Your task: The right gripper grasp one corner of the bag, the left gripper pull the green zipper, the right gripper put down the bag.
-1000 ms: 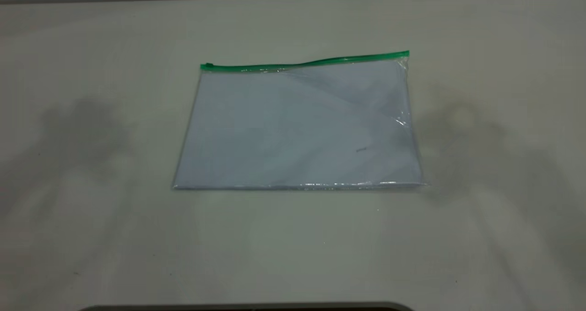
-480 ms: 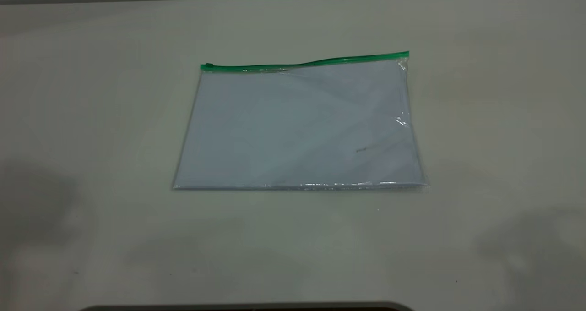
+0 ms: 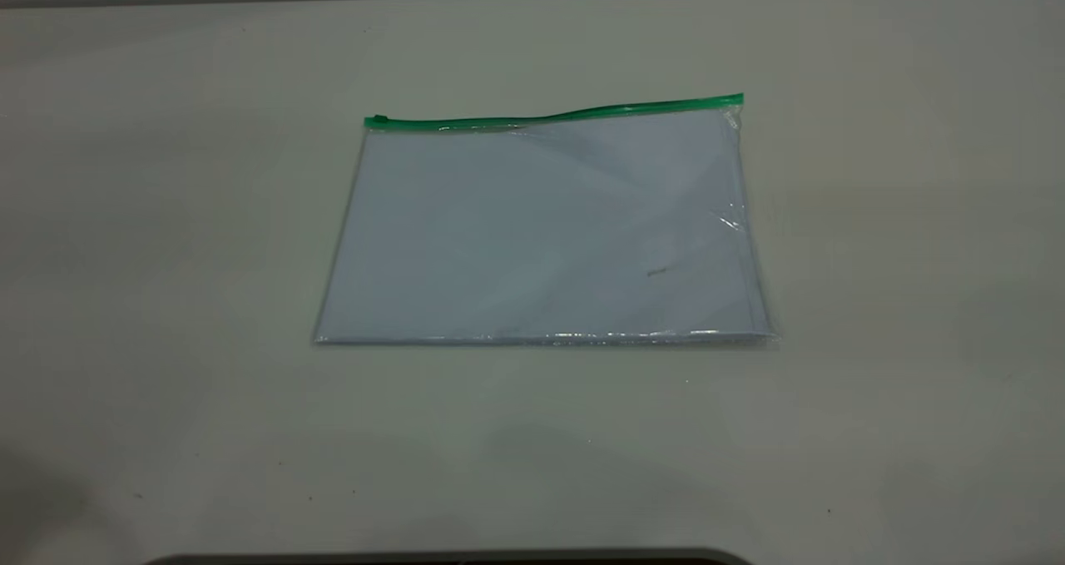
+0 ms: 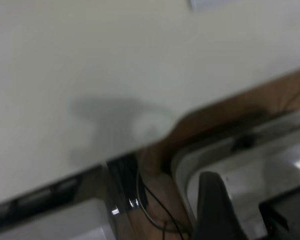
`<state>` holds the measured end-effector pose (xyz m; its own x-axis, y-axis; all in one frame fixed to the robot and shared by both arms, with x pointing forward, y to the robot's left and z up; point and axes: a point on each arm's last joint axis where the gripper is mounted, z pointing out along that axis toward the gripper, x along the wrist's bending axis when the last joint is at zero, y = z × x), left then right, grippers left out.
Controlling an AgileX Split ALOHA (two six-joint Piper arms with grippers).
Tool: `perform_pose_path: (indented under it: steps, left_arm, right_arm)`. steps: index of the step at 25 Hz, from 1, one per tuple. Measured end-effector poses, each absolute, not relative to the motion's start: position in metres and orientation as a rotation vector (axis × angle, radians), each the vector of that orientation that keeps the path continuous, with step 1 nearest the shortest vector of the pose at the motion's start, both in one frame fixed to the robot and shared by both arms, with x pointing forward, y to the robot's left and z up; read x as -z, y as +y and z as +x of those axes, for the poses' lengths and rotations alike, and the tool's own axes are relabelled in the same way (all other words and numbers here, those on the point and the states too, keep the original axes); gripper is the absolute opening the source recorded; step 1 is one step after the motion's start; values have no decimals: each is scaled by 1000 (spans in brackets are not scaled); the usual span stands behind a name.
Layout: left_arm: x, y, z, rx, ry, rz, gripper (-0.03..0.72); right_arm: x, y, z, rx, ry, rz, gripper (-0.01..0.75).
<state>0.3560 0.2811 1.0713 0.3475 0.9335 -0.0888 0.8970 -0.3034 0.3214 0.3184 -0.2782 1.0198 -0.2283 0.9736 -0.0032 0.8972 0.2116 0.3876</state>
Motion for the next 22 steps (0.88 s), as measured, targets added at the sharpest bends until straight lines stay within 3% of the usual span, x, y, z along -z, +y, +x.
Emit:
perform_pose_path:
  steps: [7,22]
  left_arm:
    - [-1025,283,320,-189,1666,2249,519]
    - [-1033,284,270,-422,1567,2097,519]
  right_arm:
    - [-1020,-278,318,-469,2226,1767,419]
    - [-1019,-278,318,-470,2225,1767,418]
